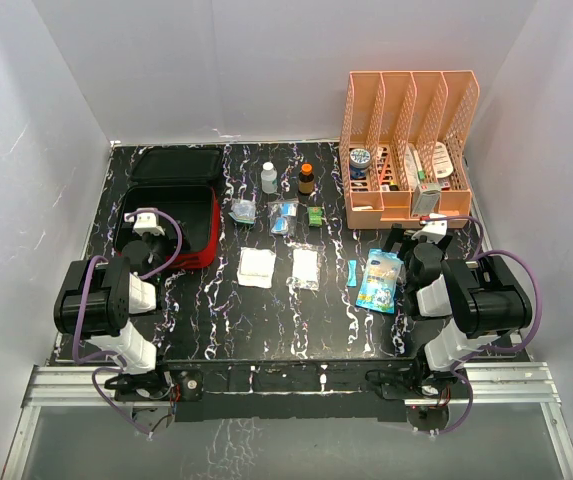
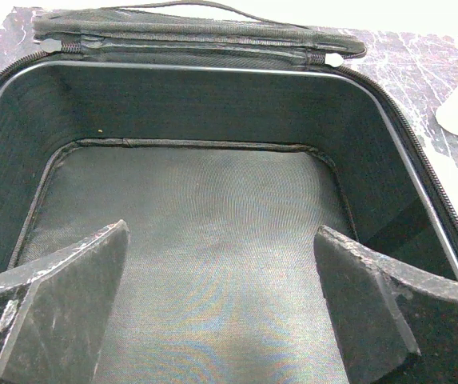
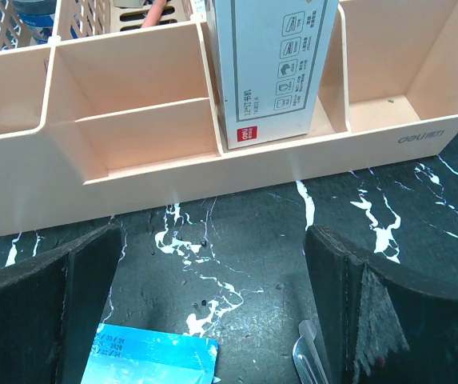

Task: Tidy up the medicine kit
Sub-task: Pick up the pill bottle at the center of the board.

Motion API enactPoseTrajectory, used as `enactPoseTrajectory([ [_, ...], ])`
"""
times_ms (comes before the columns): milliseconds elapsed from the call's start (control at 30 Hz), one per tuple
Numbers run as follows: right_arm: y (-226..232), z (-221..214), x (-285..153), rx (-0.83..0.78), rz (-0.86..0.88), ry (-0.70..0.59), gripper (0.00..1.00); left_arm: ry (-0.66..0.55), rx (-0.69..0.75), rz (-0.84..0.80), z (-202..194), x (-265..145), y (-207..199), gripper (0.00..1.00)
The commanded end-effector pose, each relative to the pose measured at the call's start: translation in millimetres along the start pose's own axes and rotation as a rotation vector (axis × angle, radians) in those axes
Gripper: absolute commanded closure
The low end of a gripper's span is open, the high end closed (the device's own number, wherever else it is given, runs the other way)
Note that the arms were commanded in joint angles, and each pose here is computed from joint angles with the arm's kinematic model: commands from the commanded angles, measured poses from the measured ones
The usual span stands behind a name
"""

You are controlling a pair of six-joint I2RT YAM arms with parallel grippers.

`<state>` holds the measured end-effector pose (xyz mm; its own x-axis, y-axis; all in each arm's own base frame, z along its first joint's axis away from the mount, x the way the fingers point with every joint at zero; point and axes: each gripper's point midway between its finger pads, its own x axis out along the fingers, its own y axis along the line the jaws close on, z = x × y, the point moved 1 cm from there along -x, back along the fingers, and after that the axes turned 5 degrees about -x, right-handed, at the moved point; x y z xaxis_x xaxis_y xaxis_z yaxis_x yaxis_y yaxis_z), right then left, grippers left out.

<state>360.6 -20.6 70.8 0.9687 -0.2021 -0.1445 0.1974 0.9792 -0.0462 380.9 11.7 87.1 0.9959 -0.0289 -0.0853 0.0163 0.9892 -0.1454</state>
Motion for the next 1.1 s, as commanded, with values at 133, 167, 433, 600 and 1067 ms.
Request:
enactPoseTrajectory([
  [133, -0.7, 18.9, 1.1, 0.013, -0.001, -0.066, 0.02, 0.199, -0.002, 0.031, -52.1, -13.4, 7.0, 0.01],
  [167, -1.0, 18.7, 1.2, 0.013, -0.002, -0.066, 0.02, 0.202, -0.001, 0.031, -52.8, -13.3, 7.0, 0.01],
  [433, -0.7, 18.9, 1.2, 0.013, -0.001, -0.067, 0.02, 0.202, 0.002, 0.026, -52.7, -13.5, 6.0, 0.01],
  [600, -0.7, 17.9, 2.9, 0.012, -0.003, -0.06, 0.02, 0.203, 0.002, 0.025, -52.8, -13.1, 5.9, 0.01],
  [1067, -5.3, 57.2, -3.3, 0.03, -0.027, -0.017, 0.02, 0.218, 0.041, -0.029, -1.3, -20.8, -8.3, 0.01],
])
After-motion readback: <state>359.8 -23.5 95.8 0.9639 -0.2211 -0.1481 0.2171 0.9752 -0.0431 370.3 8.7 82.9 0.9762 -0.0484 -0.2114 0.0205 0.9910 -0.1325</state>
